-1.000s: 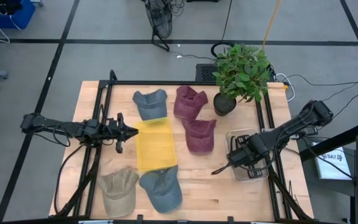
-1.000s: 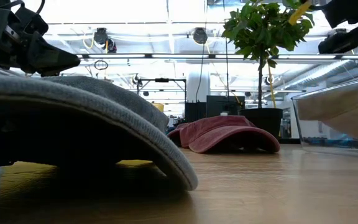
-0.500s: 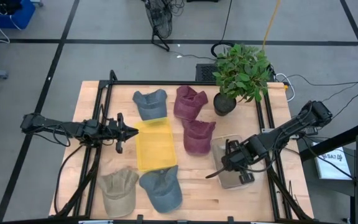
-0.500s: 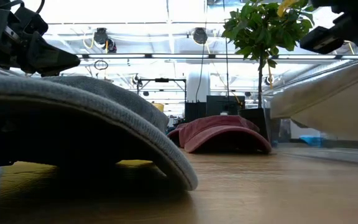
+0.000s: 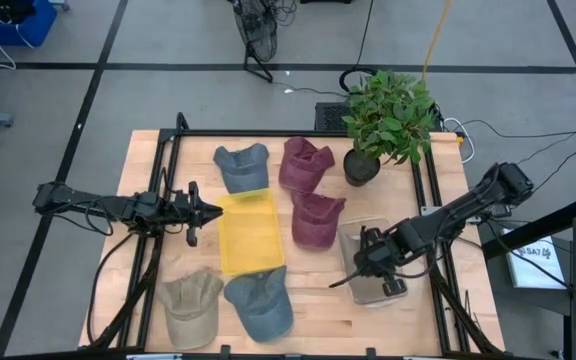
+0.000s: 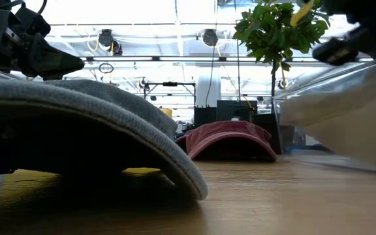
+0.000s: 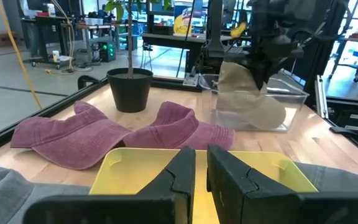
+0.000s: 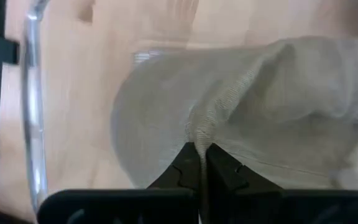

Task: Pick & Place hat
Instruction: Put the right brown cap into the transparent bin, then put the brown cap into the transparent bin

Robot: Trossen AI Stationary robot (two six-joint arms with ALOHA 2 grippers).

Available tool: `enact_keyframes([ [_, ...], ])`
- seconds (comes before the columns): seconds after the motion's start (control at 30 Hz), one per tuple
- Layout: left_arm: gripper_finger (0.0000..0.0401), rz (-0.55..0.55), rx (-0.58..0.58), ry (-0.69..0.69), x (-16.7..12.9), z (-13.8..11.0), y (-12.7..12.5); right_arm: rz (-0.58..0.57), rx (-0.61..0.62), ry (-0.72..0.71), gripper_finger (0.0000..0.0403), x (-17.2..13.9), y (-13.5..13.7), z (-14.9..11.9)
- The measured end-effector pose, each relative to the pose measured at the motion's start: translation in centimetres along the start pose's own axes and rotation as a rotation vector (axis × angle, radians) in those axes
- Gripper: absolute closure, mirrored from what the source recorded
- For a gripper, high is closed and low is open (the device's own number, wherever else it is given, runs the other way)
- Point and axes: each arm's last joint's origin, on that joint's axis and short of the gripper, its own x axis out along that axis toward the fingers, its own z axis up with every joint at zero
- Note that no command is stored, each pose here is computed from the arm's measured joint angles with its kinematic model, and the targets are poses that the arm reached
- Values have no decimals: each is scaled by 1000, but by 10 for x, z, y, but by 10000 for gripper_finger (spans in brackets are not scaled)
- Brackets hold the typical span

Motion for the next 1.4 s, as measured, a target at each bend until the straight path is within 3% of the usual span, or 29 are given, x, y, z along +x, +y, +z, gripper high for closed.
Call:
enact_keyframes([
  [0.2, 354, 5, 7, -1, 0, 0, 0, 41, 11, 30, 389, 6, -1, -3],
  [0.47, 354, 6, -6, -1, 0, 0, 0, 47, 62, -31, 324, 0, -4, -2],
  [0.7, 354, 6, -4, -1, 0, 0, 0, 58, 98, -91, 251, -22, -9, -7],
  [0.87, 354, 6, -4, -1, 0, 0, 0, 78, 109, -182, 226, -43, -11, -15],
  [1.1, 354, 7, -1, -1, 0, 0, 0, 144, 94, -345, 230, -77, -8, -34],
  [1.2, 354, 7, -1, -1, 0, 0, 0, 138, 10, -516, 246, -96, -7, -39],
  [1.4, 354, 7, -1, -1, 0, 0, 0, -12, -180, -920, 302, -129, -7, -40],
])
